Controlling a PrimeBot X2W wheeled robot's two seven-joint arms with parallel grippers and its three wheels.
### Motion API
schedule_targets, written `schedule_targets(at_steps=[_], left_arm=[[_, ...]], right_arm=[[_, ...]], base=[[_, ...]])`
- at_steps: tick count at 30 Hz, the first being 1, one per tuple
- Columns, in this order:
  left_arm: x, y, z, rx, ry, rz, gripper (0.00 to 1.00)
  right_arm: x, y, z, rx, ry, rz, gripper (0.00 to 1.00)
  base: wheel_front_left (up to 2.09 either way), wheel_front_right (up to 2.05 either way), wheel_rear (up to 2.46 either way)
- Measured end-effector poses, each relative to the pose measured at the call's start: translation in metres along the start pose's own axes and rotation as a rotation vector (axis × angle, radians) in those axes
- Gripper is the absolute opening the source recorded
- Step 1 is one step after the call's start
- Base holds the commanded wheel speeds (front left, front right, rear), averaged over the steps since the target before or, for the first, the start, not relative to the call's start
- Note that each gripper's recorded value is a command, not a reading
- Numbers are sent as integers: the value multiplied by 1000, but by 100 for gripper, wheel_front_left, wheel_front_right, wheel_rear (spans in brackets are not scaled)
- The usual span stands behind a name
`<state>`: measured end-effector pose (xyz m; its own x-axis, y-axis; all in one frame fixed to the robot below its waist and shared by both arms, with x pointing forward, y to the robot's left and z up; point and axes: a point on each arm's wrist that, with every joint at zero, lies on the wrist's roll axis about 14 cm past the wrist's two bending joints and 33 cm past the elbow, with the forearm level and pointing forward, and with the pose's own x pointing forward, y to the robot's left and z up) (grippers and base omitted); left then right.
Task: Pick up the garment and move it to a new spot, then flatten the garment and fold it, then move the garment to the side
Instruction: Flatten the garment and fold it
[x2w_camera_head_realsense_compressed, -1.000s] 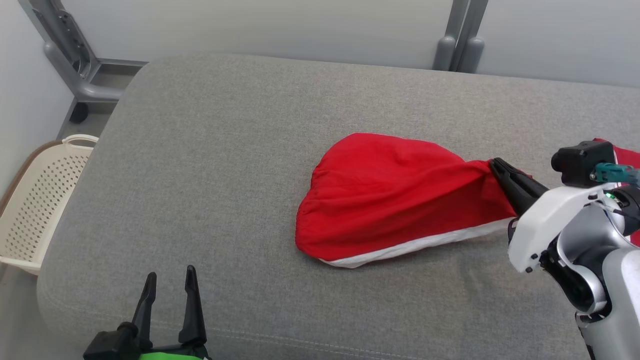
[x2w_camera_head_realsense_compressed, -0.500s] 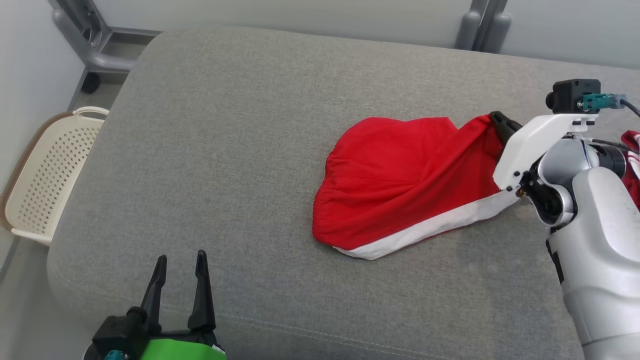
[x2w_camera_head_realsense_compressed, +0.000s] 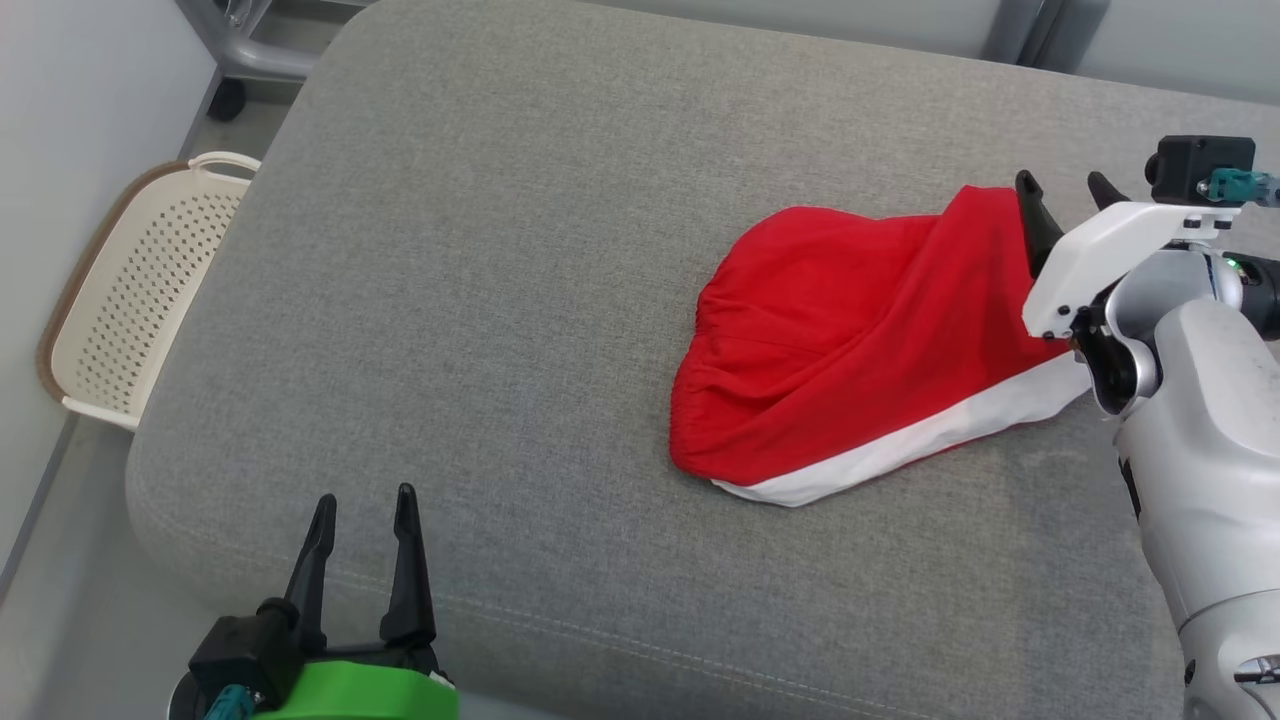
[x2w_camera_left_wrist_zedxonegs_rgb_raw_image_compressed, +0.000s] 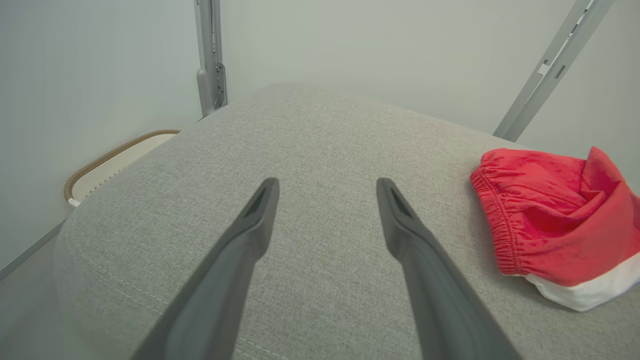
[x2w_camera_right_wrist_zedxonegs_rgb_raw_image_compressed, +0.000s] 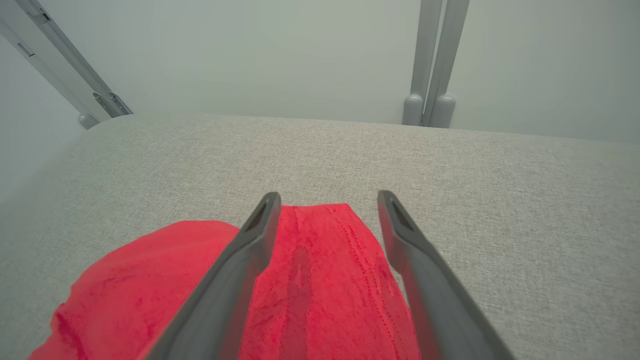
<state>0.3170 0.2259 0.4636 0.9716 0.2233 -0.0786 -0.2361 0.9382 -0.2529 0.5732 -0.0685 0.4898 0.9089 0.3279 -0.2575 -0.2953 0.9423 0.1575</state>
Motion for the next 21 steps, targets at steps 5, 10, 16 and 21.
schedule_targets(at_steps=[5, 10, 16, 21], left_arm=[[3, -2, -4, 1, 10, -2, 100], [2, -9, -9, -5, 24, -25, 100], [-3, -17, -10, -14, 24, -50, 100], [-9, -16, -11, -15, 22, -52, 100]], right_arm=[[-16, -21, 9, -3, -97, -50, 100], [-51, -50, 2, 25, -177, -135, 100], [-98, -65, -15, 33, -235, -218, 100], [-132, -65, -24, 44, -259, -256, 100]], base=[[0, 0, 0], [0, 0, 0], [0, 0, 0], [0, 0, 0]])
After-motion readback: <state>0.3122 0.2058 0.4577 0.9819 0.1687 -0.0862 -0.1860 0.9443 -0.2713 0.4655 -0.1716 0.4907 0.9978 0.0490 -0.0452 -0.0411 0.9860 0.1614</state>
